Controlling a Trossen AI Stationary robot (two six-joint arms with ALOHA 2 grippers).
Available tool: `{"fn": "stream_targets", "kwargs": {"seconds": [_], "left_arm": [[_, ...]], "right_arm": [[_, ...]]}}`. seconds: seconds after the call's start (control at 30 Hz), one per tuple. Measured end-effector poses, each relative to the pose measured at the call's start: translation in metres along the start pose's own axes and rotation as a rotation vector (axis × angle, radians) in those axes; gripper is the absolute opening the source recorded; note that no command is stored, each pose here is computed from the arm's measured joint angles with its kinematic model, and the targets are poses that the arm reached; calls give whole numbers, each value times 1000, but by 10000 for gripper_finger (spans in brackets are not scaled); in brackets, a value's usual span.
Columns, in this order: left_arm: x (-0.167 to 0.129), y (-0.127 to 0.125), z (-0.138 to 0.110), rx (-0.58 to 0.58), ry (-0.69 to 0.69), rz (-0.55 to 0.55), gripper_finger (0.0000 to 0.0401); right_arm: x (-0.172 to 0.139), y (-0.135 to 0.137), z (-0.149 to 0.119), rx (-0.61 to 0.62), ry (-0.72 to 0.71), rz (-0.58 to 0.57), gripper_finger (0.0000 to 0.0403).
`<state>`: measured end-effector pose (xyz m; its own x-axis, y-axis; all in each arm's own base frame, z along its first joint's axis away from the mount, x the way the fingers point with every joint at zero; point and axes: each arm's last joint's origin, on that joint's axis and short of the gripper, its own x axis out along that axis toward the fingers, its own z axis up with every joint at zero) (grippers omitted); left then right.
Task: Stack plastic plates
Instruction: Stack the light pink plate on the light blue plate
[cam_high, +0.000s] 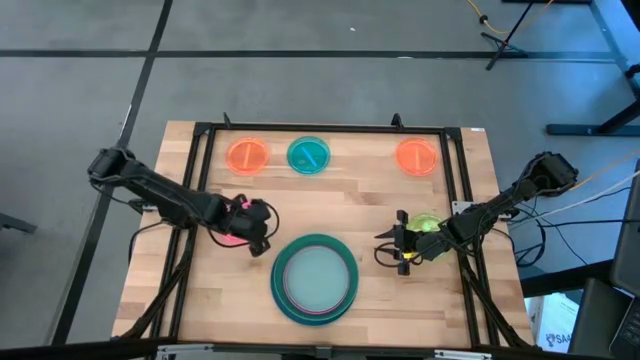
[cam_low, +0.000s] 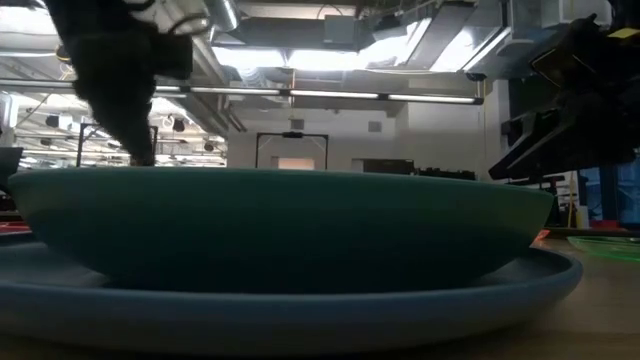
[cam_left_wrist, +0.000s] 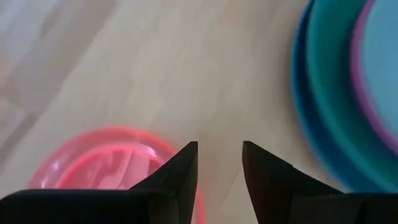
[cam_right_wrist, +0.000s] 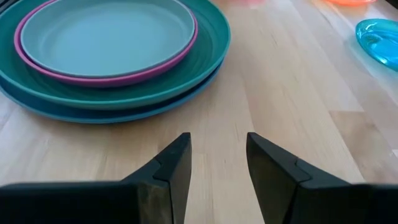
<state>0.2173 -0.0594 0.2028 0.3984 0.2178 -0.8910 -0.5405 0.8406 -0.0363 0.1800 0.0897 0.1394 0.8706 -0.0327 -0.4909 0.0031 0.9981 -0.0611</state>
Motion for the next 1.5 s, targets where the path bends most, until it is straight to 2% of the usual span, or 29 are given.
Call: {"fn": "stream_targets", "kwargs": {"seconds": [0.27,0.33,0.4,0.57,1.0,1.2,1.5], "left_arm": [[28,-7,-9,40,141,69,118],[36,-9,-11,16,168,92,118],[45,-11,-14,-5,188,121,118],[65,-10,-22,33,270,218,118],[70,-7,-24,24,310,278,116],[70,-6,-25,-13,307,298,84],[70,-3,-27,4,311,322,8]], "right_arm": [[0,0,0,4,5,5,144],[0,0,0,5,5,5,144],[0,0,0,4,5,5,144],[0,0,0,5,1,-1,144],[0,0,0,7,-3,-2,144],[0,0,0,6,-2,-2,144],[0,0,0,16,-2,0,144]]}}
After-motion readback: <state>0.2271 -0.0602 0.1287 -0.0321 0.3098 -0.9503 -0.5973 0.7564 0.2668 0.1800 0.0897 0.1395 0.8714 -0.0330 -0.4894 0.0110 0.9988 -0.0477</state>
